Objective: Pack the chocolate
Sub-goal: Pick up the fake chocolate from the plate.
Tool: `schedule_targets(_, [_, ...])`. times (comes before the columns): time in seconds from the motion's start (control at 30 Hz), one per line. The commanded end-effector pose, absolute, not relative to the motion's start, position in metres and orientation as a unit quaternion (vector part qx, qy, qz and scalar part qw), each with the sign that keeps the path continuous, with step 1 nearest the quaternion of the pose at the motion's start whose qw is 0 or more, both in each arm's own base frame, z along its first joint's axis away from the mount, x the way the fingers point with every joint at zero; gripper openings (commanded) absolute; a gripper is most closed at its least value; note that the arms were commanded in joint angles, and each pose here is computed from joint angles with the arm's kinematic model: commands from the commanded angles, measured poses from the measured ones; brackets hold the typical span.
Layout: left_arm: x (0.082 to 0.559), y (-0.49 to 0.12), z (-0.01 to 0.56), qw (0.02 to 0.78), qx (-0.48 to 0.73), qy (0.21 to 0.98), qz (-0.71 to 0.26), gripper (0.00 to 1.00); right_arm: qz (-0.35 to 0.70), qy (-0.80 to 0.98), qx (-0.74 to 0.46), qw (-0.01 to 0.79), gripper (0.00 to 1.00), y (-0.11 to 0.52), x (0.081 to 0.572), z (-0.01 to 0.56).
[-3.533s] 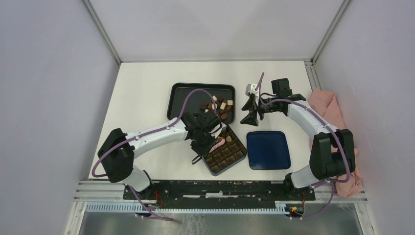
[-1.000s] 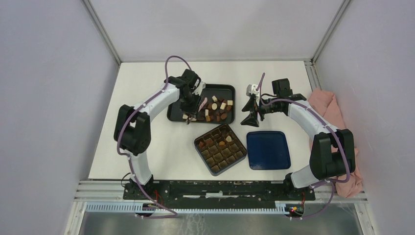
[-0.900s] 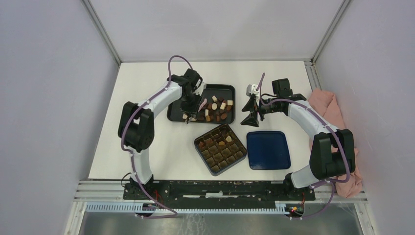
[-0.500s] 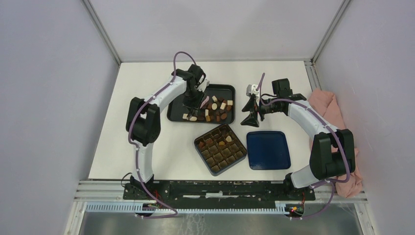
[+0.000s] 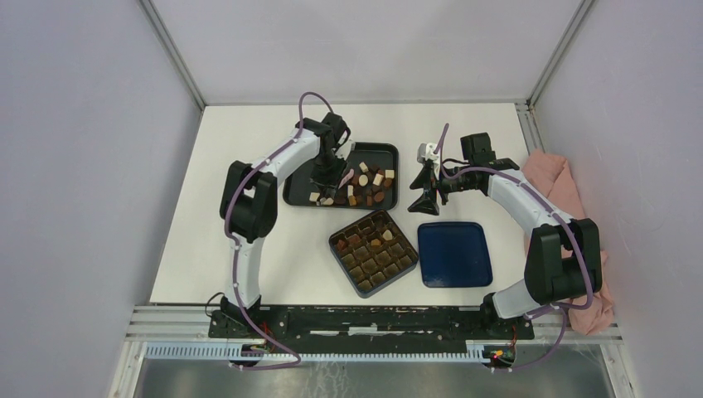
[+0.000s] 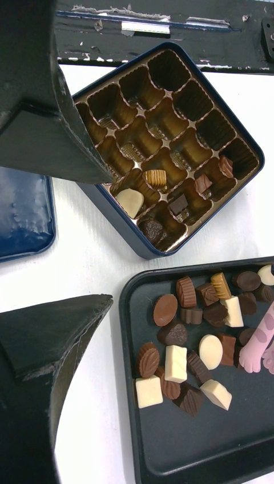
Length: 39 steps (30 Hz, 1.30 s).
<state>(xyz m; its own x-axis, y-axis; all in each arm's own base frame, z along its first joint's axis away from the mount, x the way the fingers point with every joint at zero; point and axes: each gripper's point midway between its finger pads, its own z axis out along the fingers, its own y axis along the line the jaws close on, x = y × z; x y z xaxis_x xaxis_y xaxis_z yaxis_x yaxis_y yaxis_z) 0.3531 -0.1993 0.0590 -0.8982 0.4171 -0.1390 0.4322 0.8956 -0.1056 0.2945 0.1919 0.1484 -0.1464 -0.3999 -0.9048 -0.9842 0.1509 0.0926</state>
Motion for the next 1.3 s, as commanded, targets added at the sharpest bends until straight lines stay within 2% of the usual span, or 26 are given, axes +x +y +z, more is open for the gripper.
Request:
schedule_targets(0.0, [0.364, -0.199, 0.068, 0.073, 0.243, 0.965, -0.064, 0.43, 0.379, 0.628, -0.542, 0.41, 0.76, 0.195, 0.3, 0.171])
schedule_targets(0.7, [0.367, -0.201, 0.059, 0.058, 0.243, 0.966, -0.064, 0.42, 0.38, 0.628, -0.542, 0.409, 0.76, 0.195, 0.3, 0.171])
schedule_targets(0.93, [0.367, -0.202, 0.055, 0.052, 0.242, 0.967, -0.062, 0.35, 0.379, 0.628, -0.542, 0.409, 0.76, 0.195, 0.3, 0.171])
schedule_targets(1.27, [0.37, -0.202, 0.052, 0.049, 0.242, 0.967, -0.059, 0.37, 0.379, 0.627, -0.543, 0.41, 0.76, 0.195, 0.3, 0.172])
